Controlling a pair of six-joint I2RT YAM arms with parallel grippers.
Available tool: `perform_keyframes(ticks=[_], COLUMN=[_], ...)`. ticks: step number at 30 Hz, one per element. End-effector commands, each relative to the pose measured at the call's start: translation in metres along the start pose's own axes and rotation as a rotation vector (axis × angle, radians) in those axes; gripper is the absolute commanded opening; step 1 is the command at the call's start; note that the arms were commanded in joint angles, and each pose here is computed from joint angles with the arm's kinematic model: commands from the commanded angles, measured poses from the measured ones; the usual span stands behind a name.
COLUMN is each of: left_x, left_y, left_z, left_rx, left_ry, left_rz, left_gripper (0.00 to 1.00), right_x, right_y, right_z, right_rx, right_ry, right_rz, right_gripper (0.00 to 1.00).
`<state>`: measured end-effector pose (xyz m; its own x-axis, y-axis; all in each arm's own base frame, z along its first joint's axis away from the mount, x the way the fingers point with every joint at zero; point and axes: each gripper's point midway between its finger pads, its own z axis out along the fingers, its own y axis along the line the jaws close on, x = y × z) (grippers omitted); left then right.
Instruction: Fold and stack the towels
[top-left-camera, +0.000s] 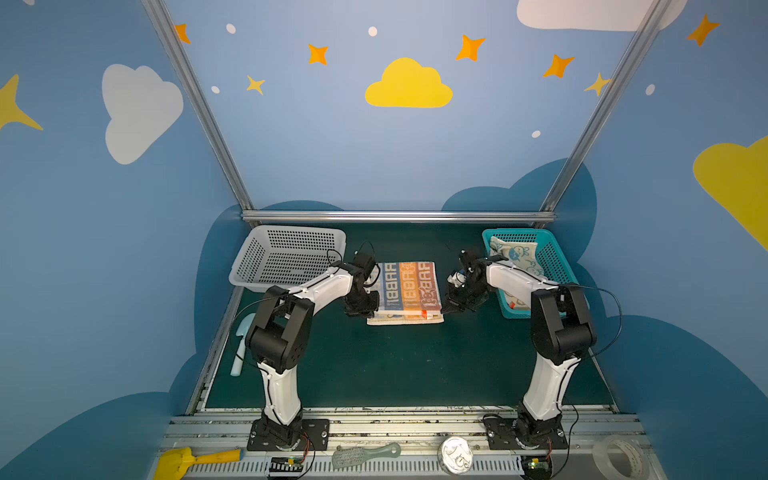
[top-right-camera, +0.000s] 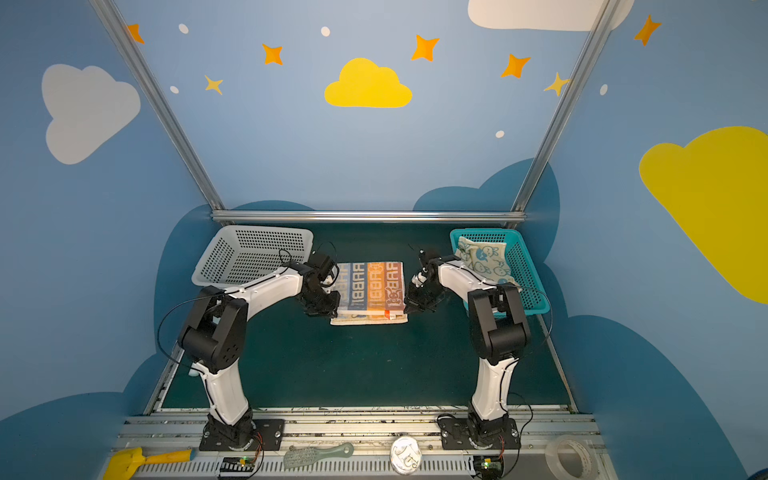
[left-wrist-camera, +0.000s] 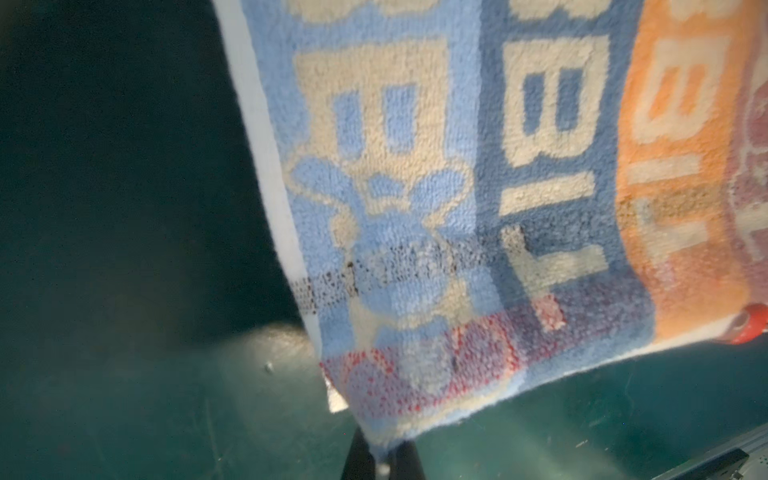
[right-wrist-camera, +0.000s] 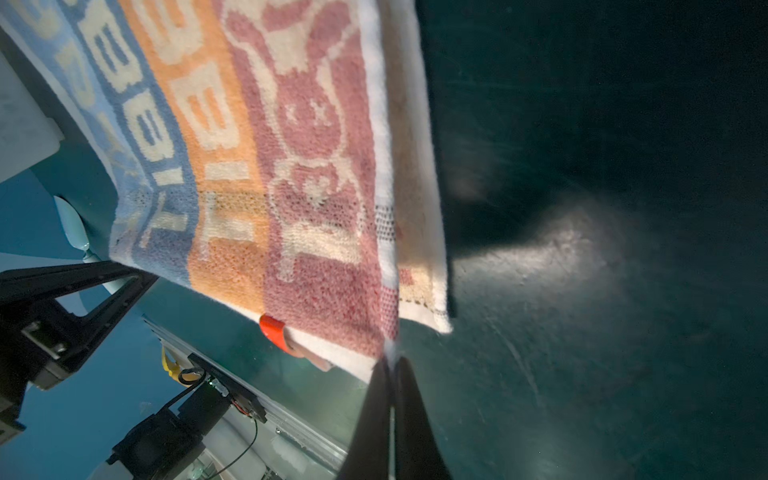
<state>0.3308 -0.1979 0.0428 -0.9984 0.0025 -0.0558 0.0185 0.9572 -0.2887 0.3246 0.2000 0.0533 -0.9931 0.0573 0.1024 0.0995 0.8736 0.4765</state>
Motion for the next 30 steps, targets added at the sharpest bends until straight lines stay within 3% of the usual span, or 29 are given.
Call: perform_keyframes(ticks=[1, 9, 15, 20, 22, 30], left_x=[-0.001, 0.011, 0.017, 0.017, 0.017, 0.010], left_y=[-0.002, -0.011, -0.010, -0.016, -0.021, -0.055], left_z=[0.009, 0.024, 0.022, 0.007, -0.004, -0.063], left_rx=[0.005, -0.004, -0.012, 0.009, 0.027, 0.164], left_ry=[0.004, 0.046, 0.052, 0.035, 0.016, -0.079], left_rz=[-0.020, 0.004, 0.007, 0.017, 0.026, 0.067], left_gripper=[0.03, 0.04, 0.16, 0.35, 0.38, 0.79], right_x=[-0.003, -0.007, -0.008, -0.010, -0.010, -0.012], right_y=[-0.012, -0.019, -0.017, -0.012, -0.010, 0.000], right_z=[0.010, 0.027, 0.031, 0.025, 0.021, -0.001], right_rx=[0.030, 0.036, 0.030, 0.022, 0.022, 0.035], right_ry=[0.002, 0.027, 0.033, 0.026, 0.017, -0.022], right_rz=[0.011, 0.029, 0.028, 0.020, 0.015, -0.016], right_gripper=[0.00, 0.00, 0.00, 0.00, 0.00, 0.30])
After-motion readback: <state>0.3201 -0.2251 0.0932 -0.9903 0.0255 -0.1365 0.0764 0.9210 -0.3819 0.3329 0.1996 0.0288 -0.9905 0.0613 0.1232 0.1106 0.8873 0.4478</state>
